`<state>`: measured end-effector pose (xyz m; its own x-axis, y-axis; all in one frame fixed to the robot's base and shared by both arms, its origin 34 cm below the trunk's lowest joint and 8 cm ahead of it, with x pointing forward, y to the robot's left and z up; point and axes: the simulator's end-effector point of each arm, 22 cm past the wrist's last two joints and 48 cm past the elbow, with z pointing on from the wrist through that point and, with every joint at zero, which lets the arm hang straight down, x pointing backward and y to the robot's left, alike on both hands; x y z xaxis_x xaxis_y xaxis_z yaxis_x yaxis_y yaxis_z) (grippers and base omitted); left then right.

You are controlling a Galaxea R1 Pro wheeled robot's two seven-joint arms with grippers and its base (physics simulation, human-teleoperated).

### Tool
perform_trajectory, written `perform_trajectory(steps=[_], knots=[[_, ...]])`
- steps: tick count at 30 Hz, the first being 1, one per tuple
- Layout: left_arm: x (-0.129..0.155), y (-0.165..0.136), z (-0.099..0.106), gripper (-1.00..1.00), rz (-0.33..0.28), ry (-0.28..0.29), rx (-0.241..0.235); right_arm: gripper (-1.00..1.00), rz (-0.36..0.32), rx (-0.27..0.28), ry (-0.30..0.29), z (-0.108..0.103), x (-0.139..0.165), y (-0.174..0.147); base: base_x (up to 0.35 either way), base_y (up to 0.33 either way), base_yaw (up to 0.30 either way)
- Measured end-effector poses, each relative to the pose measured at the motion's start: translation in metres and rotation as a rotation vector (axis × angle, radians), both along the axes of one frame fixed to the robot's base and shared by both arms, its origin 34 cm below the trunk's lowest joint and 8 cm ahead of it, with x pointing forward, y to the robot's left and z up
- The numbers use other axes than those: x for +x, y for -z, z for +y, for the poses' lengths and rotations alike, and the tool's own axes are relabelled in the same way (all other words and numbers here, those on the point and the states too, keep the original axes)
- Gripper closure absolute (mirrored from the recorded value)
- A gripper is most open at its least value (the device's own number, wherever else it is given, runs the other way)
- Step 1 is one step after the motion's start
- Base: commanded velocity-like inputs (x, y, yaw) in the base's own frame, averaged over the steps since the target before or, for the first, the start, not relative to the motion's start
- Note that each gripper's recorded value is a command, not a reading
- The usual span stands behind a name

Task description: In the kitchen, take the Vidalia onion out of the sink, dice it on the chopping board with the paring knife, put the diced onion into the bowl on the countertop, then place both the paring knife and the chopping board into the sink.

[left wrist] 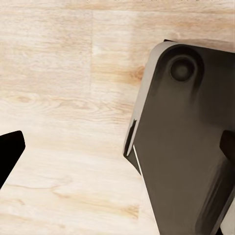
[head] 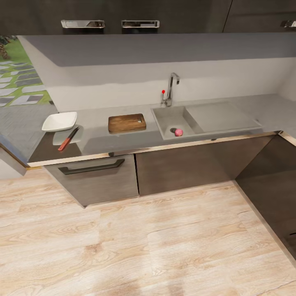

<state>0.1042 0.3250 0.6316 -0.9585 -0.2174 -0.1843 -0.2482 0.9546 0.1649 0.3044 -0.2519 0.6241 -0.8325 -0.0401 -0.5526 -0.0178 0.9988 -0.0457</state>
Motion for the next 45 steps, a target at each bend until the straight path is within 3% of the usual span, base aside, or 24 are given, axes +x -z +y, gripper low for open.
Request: perform_trajectory(steps=[8, 16, 26, 34, 45], knots=[[0.021, 0.001, -0.006, -1.00, -0.045, -0.001, -0.007, -1.00, 0.000, 0.008, 0.006, 0.007, 0.000, 0.000, 0.000, 0.000, 0.000], [0.071, 0.000, -0.016, -1.00, -0.150, 0.005, -0.019, -1.00, 0.000, 0.026, 0.006, 0.019, 0.000, 0.000, 0.000, 0.000, 0.000], [0.062, 0.000, -0.004, -1.00, -0.134, 0.014, -0.005, -1.00, -0.035, 0.003, 0.018, 0.006, 0.011, -0.004, 0.000, 0.000, 0.000], [0.064, -0.001, -0.002, -1.00, -0.140, 0.017, -0.003, -1.00, -0.152, -0.003, 0.015, 0.002, 0.037, -0.020, 0.000, 0.000, 0.000], [0.069, -0.002, -0.004, -1.00, -0.153, 0.017, -0.006, -1.00, -0.188, -0.002, 0.015, 0.002, 0.046, -0.027, 0.000, 0.000, 0.000]])
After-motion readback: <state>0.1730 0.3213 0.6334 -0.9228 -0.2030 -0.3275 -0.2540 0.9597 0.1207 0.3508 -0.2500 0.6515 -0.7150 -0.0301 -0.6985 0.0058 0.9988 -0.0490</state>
